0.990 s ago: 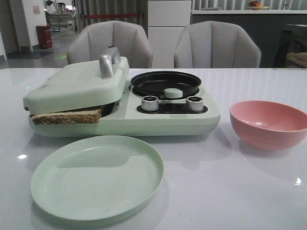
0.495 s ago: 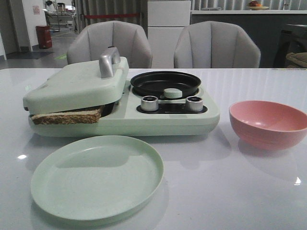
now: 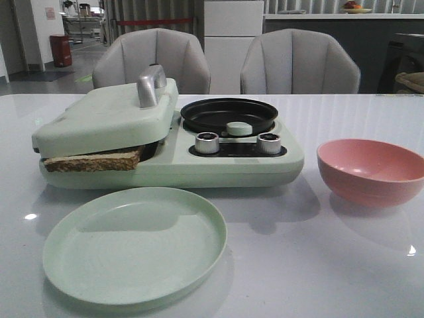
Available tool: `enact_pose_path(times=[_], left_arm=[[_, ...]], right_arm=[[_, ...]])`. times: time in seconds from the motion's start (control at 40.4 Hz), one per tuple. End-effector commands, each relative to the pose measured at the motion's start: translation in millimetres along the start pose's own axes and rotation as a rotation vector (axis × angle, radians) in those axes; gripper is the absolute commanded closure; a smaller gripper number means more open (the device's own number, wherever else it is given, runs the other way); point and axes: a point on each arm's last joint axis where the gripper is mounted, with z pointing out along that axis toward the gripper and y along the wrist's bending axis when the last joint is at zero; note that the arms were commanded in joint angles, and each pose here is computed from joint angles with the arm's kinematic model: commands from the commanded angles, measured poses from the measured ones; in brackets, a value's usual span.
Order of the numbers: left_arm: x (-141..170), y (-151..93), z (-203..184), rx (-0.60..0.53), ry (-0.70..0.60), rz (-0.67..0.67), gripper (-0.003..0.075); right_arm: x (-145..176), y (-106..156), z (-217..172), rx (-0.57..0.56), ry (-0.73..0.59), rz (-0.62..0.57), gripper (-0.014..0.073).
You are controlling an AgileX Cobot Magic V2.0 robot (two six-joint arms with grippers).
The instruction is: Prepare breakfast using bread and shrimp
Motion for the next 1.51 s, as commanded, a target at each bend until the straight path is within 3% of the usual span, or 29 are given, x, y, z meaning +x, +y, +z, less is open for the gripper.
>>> enact_pose_path(times=[0.0, 0.421, 0.841, 1.114, 1.485], left_arm=[[-14.6, 3.6, -2.8, -0.032, -0.086, -0.028, 0.0687], [-14.5, 3.5, -2.8, -0.031, -0.084, -0.028, 0.0687], [-14.5, 3.5, -2.8, -0.031, -0.084, -0.028, 0.0687], [-14.5, 3.5, -2.8, -0.031, -0.084, -0.028, 0.0687], [-14.5, 3.5, -2.8, -0.031, -0.084, -0.028, 0.0687]], right_arm=[[-21.8, -4.1, -5.1, 0.052, -0.077, -0.080, -0.0031], [-29.0, -9.1, -7.1, 0.069, -0.084, -0.118, -0.0031], [-22.1, -3.7, -6.5, -0.012, -0.030, -0.116, -0.0031], [-16.5, -29.0, -10.1, 0.147, 0.031, 0.138, -0.0031], [5.1, -67.0, 8.4, 0.349, 0.231, 0.300, -0.0031]])
